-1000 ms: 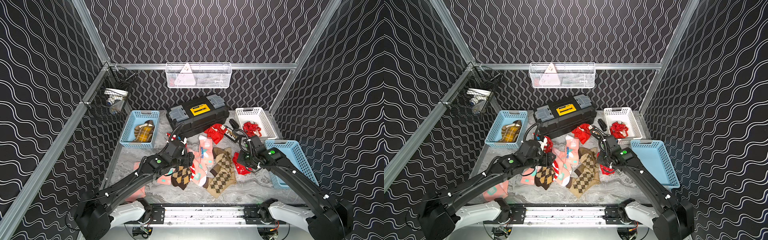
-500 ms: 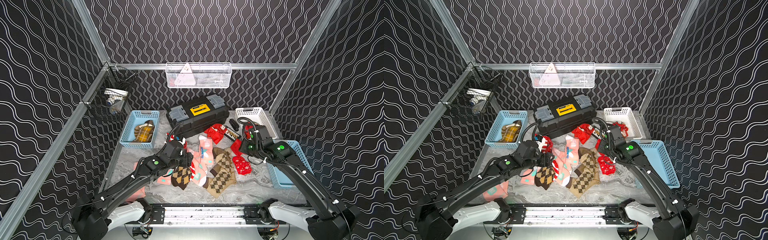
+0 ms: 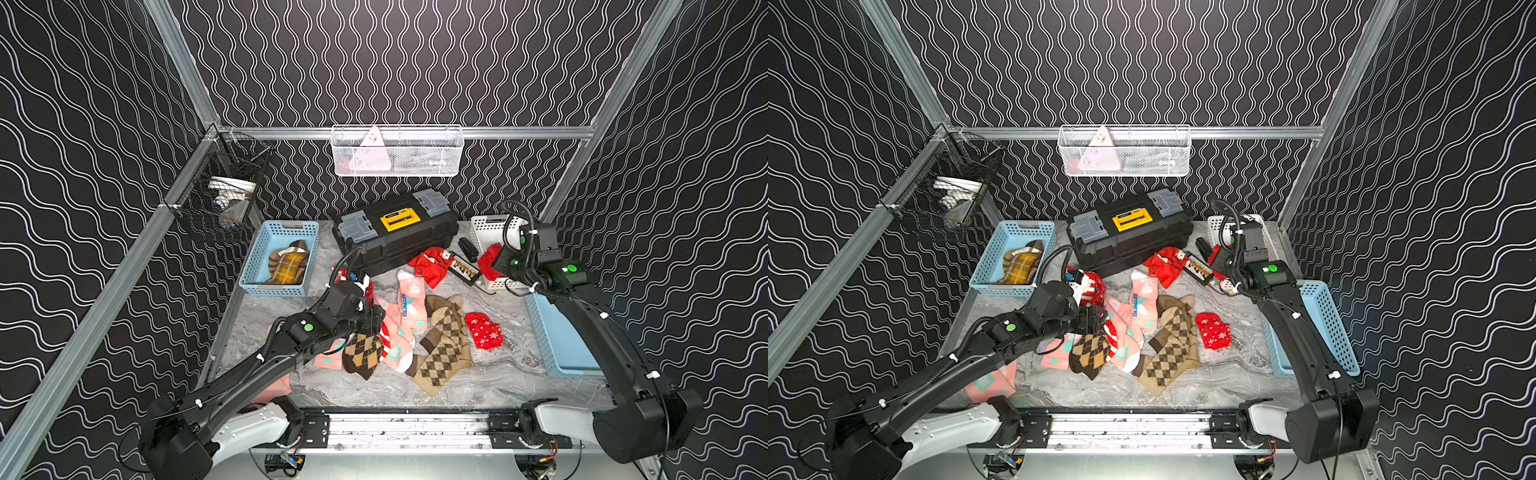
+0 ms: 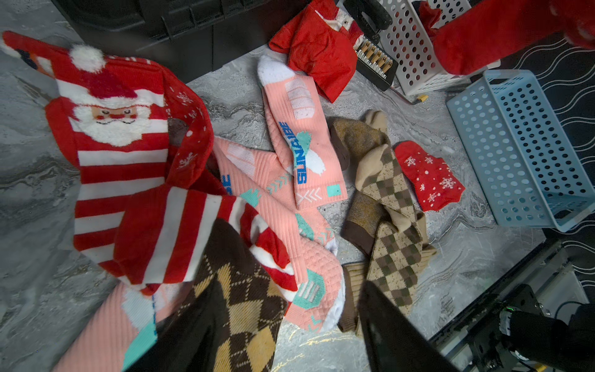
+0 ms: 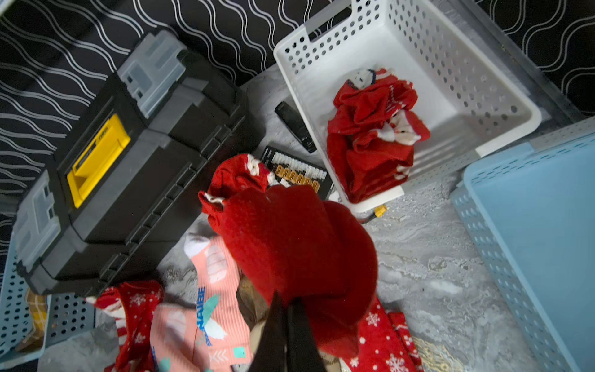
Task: Sort the socks into the basket by color
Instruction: Place the sock in the bin.
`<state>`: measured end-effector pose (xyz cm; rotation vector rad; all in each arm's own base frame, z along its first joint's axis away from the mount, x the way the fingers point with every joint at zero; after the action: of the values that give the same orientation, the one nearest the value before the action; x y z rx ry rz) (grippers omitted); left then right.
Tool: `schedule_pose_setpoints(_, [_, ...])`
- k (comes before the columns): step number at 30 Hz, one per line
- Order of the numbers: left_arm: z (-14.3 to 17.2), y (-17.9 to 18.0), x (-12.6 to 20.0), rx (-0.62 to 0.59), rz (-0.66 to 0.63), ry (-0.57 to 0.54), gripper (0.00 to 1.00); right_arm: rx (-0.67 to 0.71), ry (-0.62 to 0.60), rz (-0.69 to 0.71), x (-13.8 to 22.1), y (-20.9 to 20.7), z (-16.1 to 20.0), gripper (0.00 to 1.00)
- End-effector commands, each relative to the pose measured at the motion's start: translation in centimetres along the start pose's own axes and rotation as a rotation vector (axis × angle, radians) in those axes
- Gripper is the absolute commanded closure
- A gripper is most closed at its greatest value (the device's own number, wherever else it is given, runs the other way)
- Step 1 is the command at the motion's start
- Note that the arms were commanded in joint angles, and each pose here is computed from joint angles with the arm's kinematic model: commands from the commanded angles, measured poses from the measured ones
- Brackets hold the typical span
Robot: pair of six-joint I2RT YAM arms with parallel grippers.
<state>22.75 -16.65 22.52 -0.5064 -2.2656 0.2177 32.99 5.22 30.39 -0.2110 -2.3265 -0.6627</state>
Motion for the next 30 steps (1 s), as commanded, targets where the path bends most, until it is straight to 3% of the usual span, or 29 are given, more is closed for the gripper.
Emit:
schedule_pose_setpoints(1, [-0.2, -0.1, 0.4, -0.005, 0.001, -0.007, 0.3, 0.003, -0.062, -0.059, -0.4, 1.0, -2.4, 1.0])
schedule_pose_setpoints(7, [-0.3, -0.2, 0.1, -0.003, 0.009, -0.002, 0.3, -0.035, -0.171, -0.056, -2.3, 0.4, -5.9, 1.0])
schedule_pose_setpoints(16, [-0.2, -0.2, 0.6, -0.008, 0.002, 0.007, 0.3, -0.028, -0.288, -0.016, -8.3, -1.5, -10.1, 1.0])
schedule_pose_setpoints(21, [0.6, 0.3, 0.5, -0.001, -0.021, 0.032, 0.3, -0.011, -0.201, 0.06, -13.7, -3.8, -9.4, 1.0])
schedule_pose_setpoints(26, [1.2, 0.7, -0.1, 0.005, -0.056, 0.066, 0.29, -0.081, -0.013, 0.113, -19.6, -7.1, -6.3, 1.0])
schedule_pose_setpoints(30, [1.3, 1.0, -0.4, 0.006, -0.081, 0.082, 0.28, -0.149, 0.114, 0.129, -22.3, -8.8, -3.9, 1.0])
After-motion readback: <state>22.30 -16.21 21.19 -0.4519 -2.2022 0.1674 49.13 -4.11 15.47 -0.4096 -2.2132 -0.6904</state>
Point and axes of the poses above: each gripper's point midway between its finger pads, its own x axis back along the fingers, its own y axis along the line the jaws close on, z = x × y, the point moved 6 cm from there along x, back along the fingers, and after that the axes turned 4 degrees about -x, right-handed, at the moved point
